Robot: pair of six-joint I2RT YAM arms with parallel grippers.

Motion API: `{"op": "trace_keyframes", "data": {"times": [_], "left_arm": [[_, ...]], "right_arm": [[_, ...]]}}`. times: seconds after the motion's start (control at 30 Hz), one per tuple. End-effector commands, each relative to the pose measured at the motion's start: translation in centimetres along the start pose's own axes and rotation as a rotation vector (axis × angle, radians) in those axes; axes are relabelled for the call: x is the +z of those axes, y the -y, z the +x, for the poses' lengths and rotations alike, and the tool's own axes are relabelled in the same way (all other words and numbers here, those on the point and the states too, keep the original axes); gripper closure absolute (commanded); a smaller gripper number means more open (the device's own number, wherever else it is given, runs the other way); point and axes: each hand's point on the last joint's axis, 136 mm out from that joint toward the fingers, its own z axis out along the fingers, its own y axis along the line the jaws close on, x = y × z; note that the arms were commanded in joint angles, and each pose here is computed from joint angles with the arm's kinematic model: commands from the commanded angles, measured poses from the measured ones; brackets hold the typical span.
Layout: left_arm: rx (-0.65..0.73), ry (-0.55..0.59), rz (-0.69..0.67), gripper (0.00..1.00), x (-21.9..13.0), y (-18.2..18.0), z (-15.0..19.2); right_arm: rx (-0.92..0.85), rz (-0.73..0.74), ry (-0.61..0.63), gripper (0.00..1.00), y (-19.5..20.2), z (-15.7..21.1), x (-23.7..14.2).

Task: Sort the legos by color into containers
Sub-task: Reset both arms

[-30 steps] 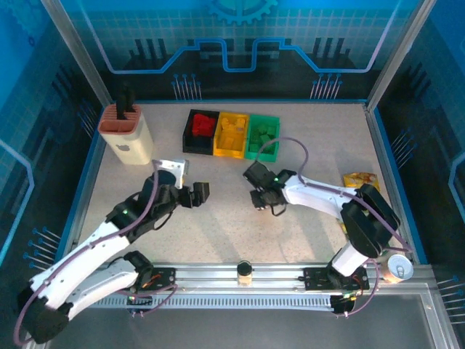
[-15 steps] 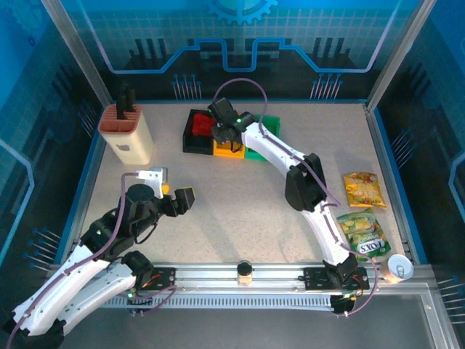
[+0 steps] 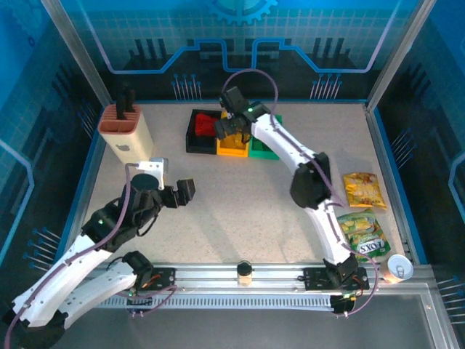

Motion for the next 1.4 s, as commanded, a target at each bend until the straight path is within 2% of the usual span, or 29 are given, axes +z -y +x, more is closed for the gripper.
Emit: {"op": "trace_keyframes", "data": {"times": [0.0, 0.07, 0.17, 0.27, 0.33, 0.43, 0.5, 0.57, 0.67, 0.8, 0.9, 0.93, 1.03, 1.07, 1.1, 1.13, 1.37], "left_arm": [[0.059, 0.115, -0.087, 0.03, -2.1, -1.1, -3.7], [0.090, 0.152, -0.124, 0.03, -2.7, -1.7, -4.6], [0.160, 0.183, -0.133, 0.01, -2.3, -2.1, -4.1], [0.151, 0.189, -0.151, 0.01, -1.1, -3.1, -2.3], [0.119, 0.176, -0.210, 0.01, -0.3, -4.5, -0.7], [0.165, 0.131, -0.348, 0.01, 1.4, -7.3, 2.2], [0.191, 0.095, -0.450, 0.01, 2.0, -9.4, 4.1], [0.183, 0.072, -0.522, 0.01, 1.9, -10.5, 4.5], [0.202, 0.070, -0.565, 0.01, 2.1, -10.9, 4.2], [0.255, 0.147, -0.629, 0.01, 3.3, -12.0, 4.7], [0.256, 0.223, -0.596, 0.01, 5.3, -13.1, 7.5], [0.245, 0.184, -0.571, 0.01, 5.2, -12.9, 7.9], [0.244, 0.194, -0.564, 0.01, 5.2, -12.9, 7.8], [0.244, 0.195, -0.560, 0.01, 5.1, -12.9, 7.9], [0.242, 0.200, -0.554, 0.01, 5.0, -12.9, 7.8], [0.239, 0.204, -0.553, 0.01, 4.9, -12.9, 7.9], [0.220, 0.252, -0.526, 0.01, 3.6, -13.0, 7.8]], "right_arm": [[0.004, -0.030, 0.237, 0.00, 2.1, -3.1, -11.2], [0.021, -0.019, 0.316, 0.00, 3.9, -1.3, -13.9], [0.047, 0.068, 0.384, 0.00, 7.4, 3.7, -16.6], [0.014, 0.228, 0.318, 0.00, 10.7, 11.1, -16.7], [0.029, 0.346, 0.245, 0.00, 12.8, 16.7, -16.0], [0.071, 0.360, 0.154, 0.02, 13.2, 24.7, -14.5], [0.142, 0.362, 0.168, 0.02, 13.5, 27.6, -14.2], [0.205, 0.397, 0.232, 0.00, 14.3, 28.2, -15.6], [0.177, 0.280, 0.358, 0.00, 13.1, 27.5, -16.7], [0.279, 0.400, 0.379, 0.00, 16.0, 28.4, -17.7], [0.277, 0.431, 0.405, 0.00, 16.8, 28.0, -17.7], [0.280, 0.459, 0.415, 0.00, 17.3, 27.9, -17.9], [0.222, 0.527, 0.457, 0.00, 18.2, 28.5, -16.7], [0.250, 0.540, 0.481, 0.00, 18.4, 29.7, -15.4], [0.280, 0.558, 0.532, 0.00, 19.1, 29.3, -15.8], [0.285, 0.532, 0.476, 0.00, 18.8, 30.0, -15.3], [0.318, 0.541, 0.459, 0.00, 19.1, 31.6, -16.5]]}}
